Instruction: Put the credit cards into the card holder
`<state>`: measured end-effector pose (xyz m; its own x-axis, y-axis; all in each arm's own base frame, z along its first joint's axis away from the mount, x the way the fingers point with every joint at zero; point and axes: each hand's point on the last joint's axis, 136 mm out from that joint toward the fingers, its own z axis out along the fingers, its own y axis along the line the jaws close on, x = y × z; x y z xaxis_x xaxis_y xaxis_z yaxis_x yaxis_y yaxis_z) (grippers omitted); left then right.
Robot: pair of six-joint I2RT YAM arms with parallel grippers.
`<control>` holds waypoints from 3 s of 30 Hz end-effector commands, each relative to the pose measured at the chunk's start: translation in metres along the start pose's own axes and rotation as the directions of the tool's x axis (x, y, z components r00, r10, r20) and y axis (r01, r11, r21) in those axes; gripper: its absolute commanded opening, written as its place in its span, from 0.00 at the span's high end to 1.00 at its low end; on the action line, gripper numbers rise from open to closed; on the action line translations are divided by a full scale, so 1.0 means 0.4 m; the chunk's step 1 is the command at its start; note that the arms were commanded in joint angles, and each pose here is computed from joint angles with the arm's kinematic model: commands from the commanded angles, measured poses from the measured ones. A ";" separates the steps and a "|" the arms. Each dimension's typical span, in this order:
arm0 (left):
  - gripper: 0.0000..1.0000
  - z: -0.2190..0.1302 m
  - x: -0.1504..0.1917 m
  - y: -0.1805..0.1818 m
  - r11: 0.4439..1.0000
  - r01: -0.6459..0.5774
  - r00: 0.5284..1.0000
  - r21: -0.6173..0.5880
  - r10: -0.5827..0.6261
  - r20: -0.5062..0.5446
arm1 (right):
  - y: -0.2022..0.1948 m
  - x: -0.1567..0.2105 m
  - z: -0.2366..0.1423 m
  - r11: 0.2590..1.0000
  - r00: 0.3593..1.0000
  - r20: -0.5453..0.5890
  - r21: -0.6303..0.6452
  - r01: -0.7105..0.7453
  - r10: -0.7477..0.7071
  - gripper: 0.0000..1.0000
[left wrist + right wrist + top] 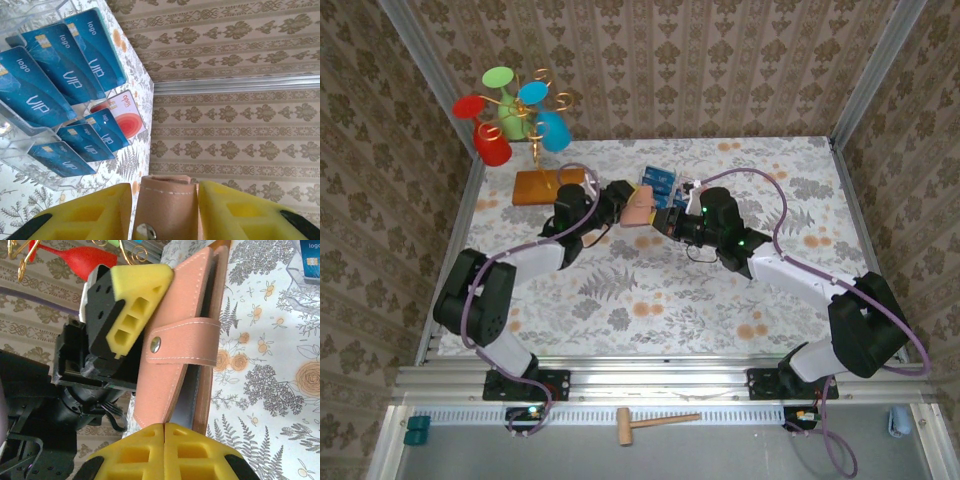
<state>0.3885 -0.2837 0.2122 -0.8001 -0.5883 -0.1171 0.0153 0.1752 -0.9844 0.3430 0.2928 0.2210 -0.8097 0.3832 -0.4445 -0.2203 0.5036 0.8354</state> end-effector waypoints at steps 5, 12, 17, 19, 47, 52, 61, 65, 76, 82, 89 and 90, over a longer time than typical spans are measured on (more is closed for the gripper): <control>0.67 -0.030 -0.020 -0.042 0.998 -0.055 0.998 0.037 0.053 0.045 | 0.011 0.000 -0.015 1.000 1.000 0.011 -0.015 0.005 -0.005 1.00; 0.95 -0.034 -0.020 -0.050 0.995 -0.084 0.996 0.045 0.082 0.046 | 0.005 0.005 -0.012 1.000 1.000 0.000 -0.005 0.001 -0.001 1.00; 1.00 -0.051 -0.011 -0.050 0.973 -0.232 0.972 -0.009 0.232 0.029 | -0.018 0.001 -0.054 0.992 0.998 0.002 0.109 0.064 -0.065 0.57; 1.00 -0.065 -0.009 -0.054 0.936 -0.348 0.937 -0.052 0.349 0.017 | -0.033 -0.002 -0.079 0.979 0.994 -0.002 0.176 0.104 -0.106 0.49; 1.00 -0.055 0.077 -0.078 0.894 -0.442 0.897 -0.074 0.440 -0.033 | -0.016 0.014 0.055 0.911 0.957 -0.105 0.294 0.288 -0.269 0.42; 1.00 -0.054 0.089 -0.070 0.892 -0.444 0.896 -0.082 0.442 -0.049 | -0.008 0.012 0.060 0.911 0.956 -0.095 0.290 0.294 -0.279 0.42; 1.00 -0.048 0.106 -0.041 0.896 -0.434 0.901 -0.094 0.429 -0.070 | 0.001 -0.015 0.045 0.897 0.949 -0.056 0.316 0.310 -0.309 0.44; 1.00 -0.046 0.111 -0.046 0.896 -0.436 0.899 -0.085 0.431 -0.072 | 0.001 -0.016 0.052 0.893 0.947 -0.062 0.318 0.318 -0.315 0.48; 1.00 -0.042 0.124 -0.045 0.893 -0.442 0.896 -0.082 0.436 -0.085 | -0.026 -0.014 0.073 0.882 0.946 -0.076 0.345 0.322 -0.316 0.81; 1.00 -0.048 0.119 -0.038 0.893 -0.439 0.898 -0.100 0.433 -0.075 | -0.070 -0.031 0.037 0.857 0.948 -0.053 0.413 0.308 -0.315 0.75; 1.00 -0.052 0.114 -0.035 0.889 -0.444 0.896 -0.111 0.439 -0.066 | -0.092 -0.046 -0.020 0.869 0.956 0.000 0.417 0.265 -0.292 0.69; 1.00 -0.052 0.112 -0.035 0.889 -0.444 0.896 -0.113 0.440 -0.063 | -0.089 -0.045 -0.027 0.872 0.957 0.007 0.413 0.262 -0.291 0.66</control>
<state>0.3424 -0.2939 0.2212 -0.7453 -0.4007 -0.5330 0.2937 0.5203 -0.8019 0.3592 0.2674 0.1841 -0.7512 0.1768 -0.6359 -0.1858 0.8679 0.4607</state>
